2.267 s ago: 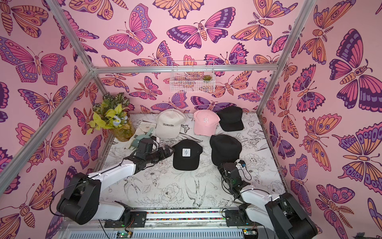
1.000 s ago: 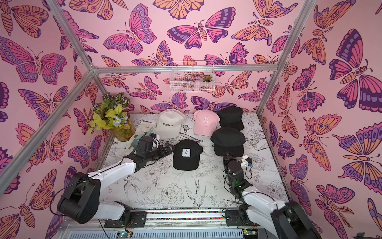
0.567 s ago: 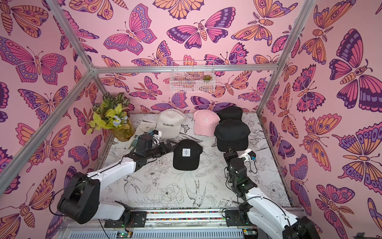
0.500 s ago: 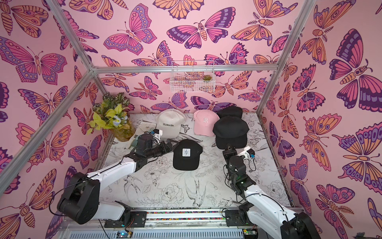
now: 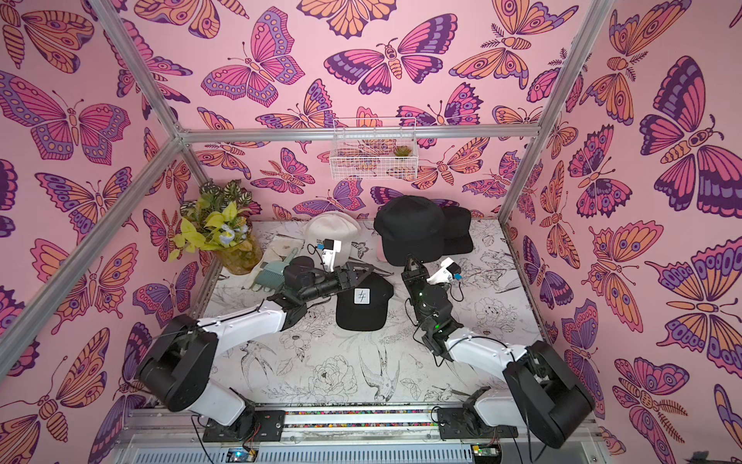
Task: Stack the baseball caps by color
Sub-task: Place the baseball cap on the baseball cap.
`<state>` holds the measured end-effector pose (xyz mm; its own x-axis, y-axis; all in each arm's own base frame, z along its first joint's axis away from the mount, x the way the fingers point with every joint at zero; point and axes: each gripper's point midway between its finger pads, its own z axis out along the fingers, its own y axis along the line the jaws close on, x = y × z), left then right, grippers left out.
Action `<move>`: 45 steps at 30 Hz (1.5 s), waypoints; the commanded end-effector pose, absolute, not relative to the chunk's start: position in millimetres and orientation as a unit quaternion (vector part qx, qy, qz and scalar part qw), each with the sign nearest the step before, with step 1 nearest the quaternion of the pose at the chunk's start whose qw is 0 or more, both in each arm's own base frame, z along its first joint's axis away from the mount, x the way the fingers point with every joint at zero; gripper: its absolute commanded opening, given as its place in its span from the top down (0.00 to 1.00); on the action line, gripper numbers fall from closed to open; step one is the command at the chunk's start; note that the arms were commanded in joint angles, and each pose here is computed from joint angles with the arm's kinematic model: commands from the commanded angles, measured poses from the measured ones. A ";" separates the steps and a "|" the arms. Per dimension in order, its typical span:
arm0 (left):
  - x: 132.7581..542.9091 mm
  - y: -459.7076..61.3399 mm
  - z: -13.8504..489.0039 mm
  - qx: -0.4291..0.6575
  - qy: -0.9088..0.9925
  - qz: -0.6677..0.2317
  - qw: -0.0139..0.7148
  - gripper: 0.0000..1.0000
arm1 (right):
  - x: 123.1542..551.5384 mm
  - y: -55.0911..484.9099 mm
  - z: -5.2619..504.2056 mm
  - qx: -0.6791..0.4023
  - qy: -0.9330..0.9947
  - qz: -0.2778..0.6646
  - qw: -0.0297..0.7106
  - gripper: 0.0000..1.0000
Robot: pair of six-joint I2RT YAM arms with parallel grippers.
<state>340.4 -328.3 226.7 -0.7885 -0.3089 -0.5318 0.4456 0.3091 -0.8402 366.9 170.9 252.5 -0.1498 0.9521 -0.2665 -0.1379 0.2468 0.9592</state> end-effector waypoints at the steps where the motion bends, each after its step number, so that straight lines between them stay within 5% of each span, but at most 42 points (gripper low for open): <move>1: 330.1 -350.9 265.1 0.106 0.684 -0.640 0.333 0.04 | 366.4 188.6 303.8 0.330 0.502 0.580 0.551 1.00; 23: 369.4 -349.0 302.9 0.079 0.637 -0.645 0.415 0.19 | 337.0 206.0 322.6 0.292 0.496 0.614 0.541 1.00; 34: 377.9 -362.4 327.8 0.077 0.587 -0.715 0.372 0.74 | 338.3 207.1 310.6 0.292 0.504 0.609 0.540 1.00; 38: 383.3 -353.5 314.7 0.081 0.617 -0.679 0.390 1.00 | 343.3 206.4 286.5 0.284 0.535 0.569 0.556 0.66; 42: 380.7 -342.9 291.1 0.125 0.672 -0.612 0.399 1.00 | 347.6 195.9 266.2 0.263 0.563 0.556 0.553 0.51; 45: 372.3 -331.0 263.2 0.158 0.725 -0.537 0.402 1.00 | 351.7 177.7 263.0 0.234 0.578 0.529 0.576 0.31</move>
<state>383.7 -344.7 291.0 -0.6747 -0.3499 -0.6499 0.6148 0.2210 -0.7571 350.0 192.7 246.4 -0.2742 0.9006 -0.3372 -0.2642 0.2666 0.9269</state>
